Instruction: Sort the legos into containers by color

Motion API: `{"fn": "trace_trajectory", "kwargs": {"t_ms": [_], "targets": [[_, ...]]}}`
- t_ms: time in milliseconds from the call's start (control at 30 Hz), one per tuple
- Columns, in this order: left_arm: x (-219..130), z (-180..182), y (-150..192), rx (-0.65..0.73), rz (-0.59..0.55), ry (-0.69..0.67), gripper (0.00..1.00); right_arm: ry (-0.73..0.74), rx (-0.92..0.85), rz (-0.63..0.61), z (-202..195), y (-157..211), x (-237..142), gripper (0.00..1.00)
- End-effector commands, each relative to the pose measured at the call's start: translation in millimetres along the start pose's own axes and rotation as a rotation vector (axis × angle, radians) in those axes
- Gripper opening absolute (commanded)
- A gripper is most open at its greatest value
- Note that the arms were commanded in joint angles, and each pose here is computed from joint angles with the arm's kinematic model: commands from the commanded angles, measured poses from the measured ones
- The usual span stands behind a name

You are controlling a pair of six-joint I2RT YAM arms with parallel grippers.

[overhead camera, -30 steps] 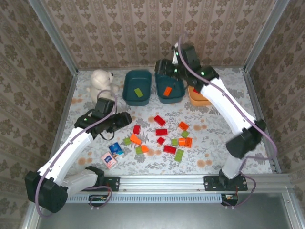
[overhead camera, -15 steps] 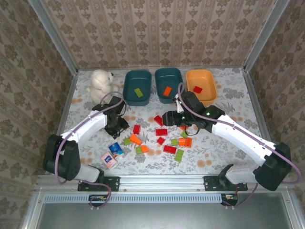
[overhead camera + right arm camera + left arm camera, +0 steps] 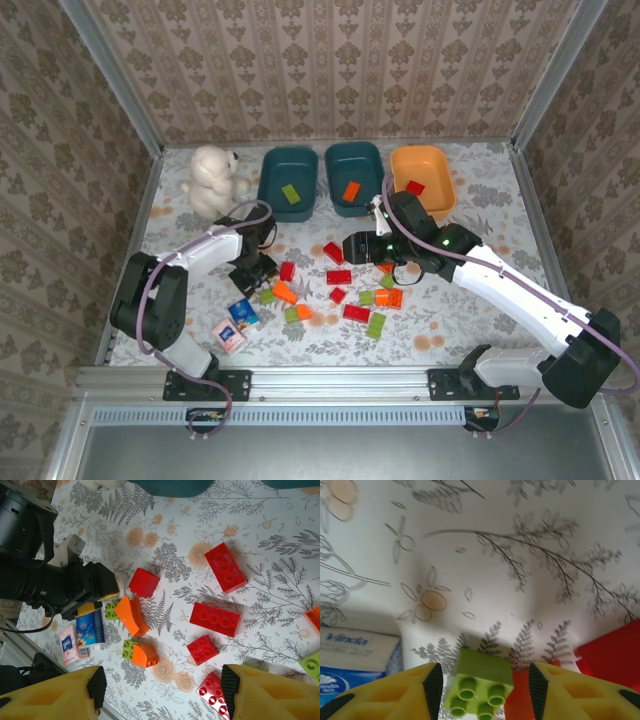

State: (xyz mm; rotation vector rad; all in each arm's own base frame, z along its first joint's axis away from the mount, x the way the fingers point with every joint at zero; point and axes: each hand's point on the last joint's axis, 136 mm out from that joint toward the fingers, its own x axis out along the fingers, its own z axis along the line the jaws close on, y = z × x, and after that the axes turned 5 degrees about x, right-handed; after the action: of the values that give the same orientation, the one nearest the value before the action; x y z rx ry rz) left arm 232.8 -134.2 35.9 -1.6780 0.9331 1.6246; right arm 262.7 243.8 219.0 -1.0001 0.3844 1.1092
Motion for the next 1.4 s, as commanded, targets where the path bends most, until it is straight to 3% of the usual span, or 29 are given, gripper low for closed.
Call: {"fn": "trace_trajectory", "kwargs": {"t_ms": [0, 600, 933, 1033, 1267, 1367], "targets": [[1.1, -6.6, 6.6, -0.001, 0.019, 0.000, 0.53, -0.019, -0.001, 0.013, 2.7, 2.5, 0.3, 0.65], [13.3, -1.5, 36.0, 0.157, 0.077, -0.072, 0.58, -0.001, 0.040, 0.022, -8.2, 3.3, 5.6, 0.65], [16.0, 1.3, 25.7, 0.267, 0.018, -0.123, 0.43, -0.023, 0.050, 0.021, -4.7, 2.1, 4.0, 0.65], [16.1, -0.4, 25.6, 0.283, 0.007, -0.117, 0.30, -0.066, 0.044, 0.024, 2.4, 3.5, 0.6, 0.65], [-1.3, -0.5, 22.3, 0.296, -0.050, -0.107, 0.26, -0.362, 0.021, 0.018, 48.8, -0.8, -14.8, 0.68], [-21.4, -2.0, 16.7, 0.304, -0.095, -0.095, 0.24, -0.410, 0.012, 0.028, 55.1, 1.8, -21.8, 0.69]]}}
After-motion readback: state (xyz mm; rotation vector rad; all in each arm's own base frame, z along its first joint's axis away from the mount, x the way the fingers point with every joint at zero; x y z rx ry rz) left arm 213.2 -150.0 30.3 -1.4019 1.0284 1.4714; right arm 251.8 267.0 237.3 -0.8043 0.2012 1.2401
